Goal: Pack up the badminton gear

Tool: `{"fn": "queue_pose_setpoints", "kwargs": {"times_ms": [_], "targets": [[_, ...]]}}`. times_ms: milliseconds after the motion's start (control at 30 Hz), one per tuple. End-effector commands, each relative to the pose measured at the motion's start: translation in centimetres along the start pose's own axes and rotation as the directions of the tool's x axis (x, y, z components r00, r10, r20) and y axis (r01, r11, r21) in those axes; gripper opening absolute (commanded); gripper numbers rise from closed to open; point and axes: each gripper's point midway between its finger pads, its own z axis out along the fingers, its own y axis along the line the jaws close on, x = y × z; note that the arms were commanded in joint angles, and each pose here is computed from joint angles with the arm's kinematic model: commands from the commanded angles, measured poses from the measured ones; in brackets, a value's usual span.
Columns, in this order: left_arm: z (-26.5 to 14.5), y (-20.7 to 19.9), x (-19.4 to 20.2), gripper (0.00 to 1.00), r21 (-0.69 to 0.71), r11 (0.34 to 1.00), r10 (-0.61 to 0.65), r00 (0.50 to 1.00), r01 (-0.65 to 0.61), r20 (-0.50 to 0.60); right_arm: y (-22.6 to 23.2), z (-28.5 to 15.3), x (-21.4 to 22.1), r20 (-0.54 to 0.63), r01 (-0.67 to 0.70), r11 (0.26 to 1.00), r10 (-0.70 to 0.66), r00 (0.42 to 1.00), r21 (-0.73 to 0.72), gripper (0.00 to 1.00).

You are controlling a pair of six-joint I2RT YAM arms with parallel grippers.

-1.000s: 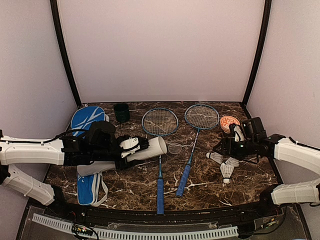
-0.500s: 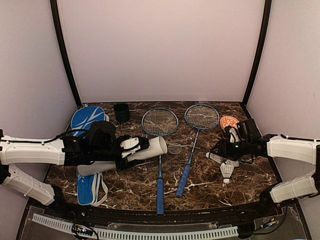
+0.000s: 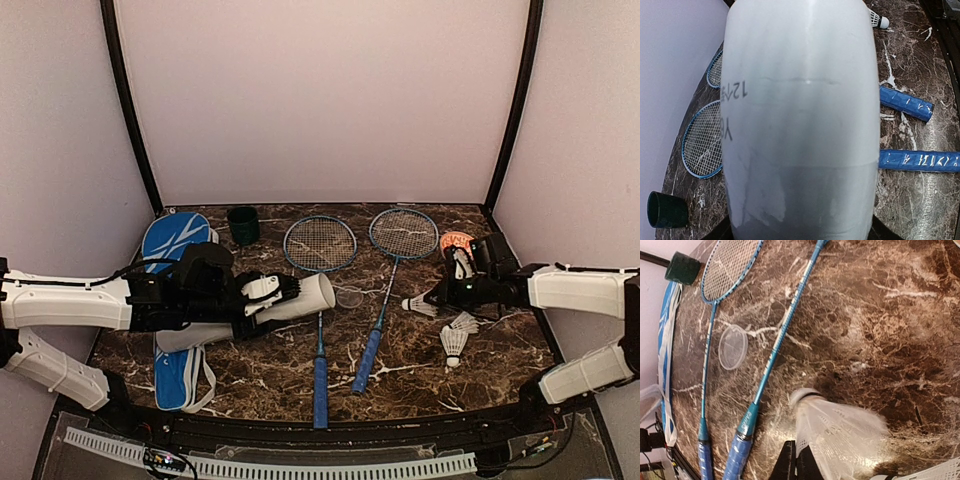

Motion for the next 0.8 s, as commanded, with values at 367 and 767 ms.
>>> {"fn": "queue_pose_setpoints", "kwargs": {"times_ms": [367, 767], "targets": [[-0.8, 0.4, -2.0, 0.33, -0.002, 1.000, -0.002, 0.997, 0.002, 0.083, 18.0, -11.3, -4.6, 0.240, 0.470, 0.796, -0.406, 0.882, -0.381, 0.00], [-0.9, 0.6, -3.8, 0.33, 0.011, 0.999, -0.040, 0.988, 0.039, 0.149, 25.8, -12.5, 1.7, 0.186, 0.617, 0.626, -0.614, 0.767, -0.477, 0.00]]}}
